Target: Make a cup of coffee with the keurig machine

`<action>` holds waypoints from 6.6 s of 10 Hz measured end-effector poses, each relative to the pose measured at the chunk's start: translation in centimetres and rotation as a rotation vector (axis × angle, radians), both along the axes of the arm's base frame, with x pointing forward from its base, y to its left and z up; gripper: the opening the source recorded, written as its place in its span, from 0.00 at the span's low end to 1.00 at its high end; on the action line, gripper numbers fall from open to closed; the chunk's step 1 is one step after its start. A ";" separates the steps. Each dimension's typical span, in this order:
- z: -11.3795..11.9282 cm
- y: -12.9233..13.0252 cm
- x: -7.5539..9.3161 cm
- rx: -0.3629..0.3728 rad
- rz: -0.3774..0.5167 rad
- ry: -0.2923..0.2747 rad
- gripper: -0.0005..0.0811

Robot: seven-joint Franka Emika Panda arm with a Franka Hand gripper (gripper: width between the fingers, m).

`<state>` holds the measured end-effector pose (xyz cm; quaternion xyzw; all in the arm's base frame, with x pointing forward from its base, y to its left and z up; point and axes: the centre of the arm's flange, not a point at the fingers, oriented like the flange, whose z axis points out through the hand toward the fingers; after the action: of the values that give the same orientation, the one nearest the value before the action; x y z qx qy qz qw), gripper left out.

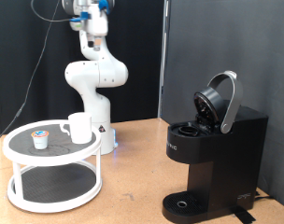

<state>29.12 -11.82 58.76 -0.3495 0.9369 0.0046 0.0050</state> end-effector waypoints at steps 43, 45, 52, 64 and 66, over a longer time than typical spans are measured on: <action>-21.7 -13.9 -0.8 -0.118 0.025 -0.052 0.91; -23.1 -13.6 -0.8 -0.124 0.034 -0.053 0.91; -26.1 -13.8 -1.2 -0.148 0.029 -0.049 0.91; -26.0 -14.2 -1.3 -0.117 0.017 -0.015 0.47; -23.8 -14.8 -1.5 -0.082 0.022 -0.014 0.47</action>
<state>27.65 -26.59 34.98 -0.3597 0.9324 -0.0361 -0.0028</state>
